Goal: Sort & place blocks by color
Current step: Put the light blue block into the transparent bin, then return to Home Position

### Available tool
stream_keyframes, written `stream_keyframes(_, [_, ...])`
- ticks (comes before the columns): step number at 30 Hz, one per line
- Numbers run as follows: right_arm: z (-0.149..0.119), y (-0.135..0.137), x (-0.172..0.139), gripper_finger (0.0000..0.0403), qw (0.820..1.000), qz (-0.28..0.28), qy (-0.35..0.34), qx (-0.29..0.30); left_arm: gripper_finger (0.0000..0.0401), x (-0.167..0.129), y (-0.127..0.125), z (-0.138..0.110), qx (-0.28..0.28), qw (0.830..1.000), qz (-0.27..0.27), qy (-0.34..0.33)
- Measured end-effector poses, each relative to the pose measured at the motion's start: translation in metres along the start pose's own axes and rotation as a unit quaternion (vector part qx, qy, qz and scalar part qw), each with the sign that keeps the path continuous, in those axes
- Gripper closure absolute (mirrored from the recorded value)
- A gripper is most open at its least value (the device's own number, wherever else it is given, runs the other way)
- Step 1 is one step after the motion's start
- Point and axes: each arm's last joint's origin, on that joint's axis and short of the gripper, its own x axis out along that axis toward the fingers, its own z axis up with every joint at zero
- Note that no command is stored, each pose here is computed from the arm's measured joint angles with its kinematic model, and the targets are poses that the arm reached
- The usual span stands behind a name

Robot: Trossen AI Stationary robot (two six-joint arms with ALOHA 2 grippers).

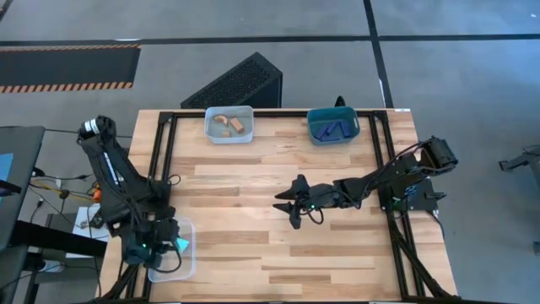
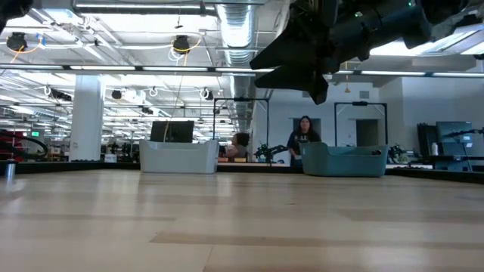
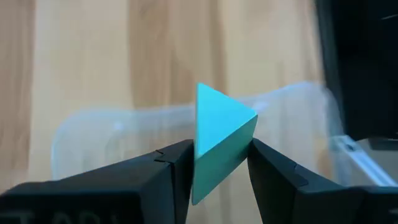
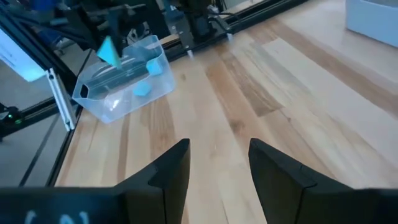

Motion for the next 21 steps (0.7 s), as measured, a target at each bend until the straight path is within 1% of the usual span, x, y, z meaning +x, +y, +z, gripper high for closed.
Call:
stream_keyframes(2, [0.001,-0.002,0.0,0.0214,1.0,-0.002,0.001,0.005,0.0271,0.005,-0.001,-0.004,-0.015,0.999,0.018,0.024])
stream_keyframes(5, [0.002,-0.005,0.001,0.0214,1.0,-0.007,0.002,0.01,0.0239,0.012,-0.001,-0.008,-0.024,0.998,0.04,0.05])
stream_keyframes(11, [0.004,-0.009,0.003,0.0215,1.0,-0.014,-0.002,0.014,0.0169,0.018,0.003,-0.008,-0.012,0.995,0.081,0.062])
stream_keyframes(13, [0.005,-0.01,0.003,0.0218,1.0,-0.015,-0.005,0.014,0.0151,0.019,0.005,-0.005,0.005,0.995,0.097,0.034])
stream_keyframes(14, [0.007,-0.01,0.002,0.0221,1.0,-0.014,-0.008,0.012,0.0145,0.019,0.006,-0.003,0.018,0.994,0.109,0.009])
stream_keyframes(15, [0.01,-0.008,-0.001,0.0224,1.0,-0.012,-0.011,-0.002,0.014,0.019,0.007,0.0,0.034,0.991,0.125,-0.023])
stream_keyframes(17, [0.017,-0.001,-0.008,0.0231,0.999,-0.004,-0.032,-0.043,0.0135,0.02,0.007,0.01,0.063,0.981,0.154,-0.099])
stream_keyframes(18, [0.019,0.002,-0.013,0.0235,0.997,-0.011,-0.04,-0.063,0.0134,0.021,0.006,0.016,0.073,0.975,0.162,-0.134])
stream_keyframes(19, [0.021,0.006,-0.018,0.0239,0.995,-0.021,-0.047,-0.081,0.0135,0.022,0.005,0.024,0.081,0.97,0.164,-0.158])
stream_keyframes(21, [0.027,0.014,-0.029,0.025,0.991,-0.028,-0.069,-0.112,0.0139,0.026,0.005,0.041,0.102,0.964,0.159,-0.186])
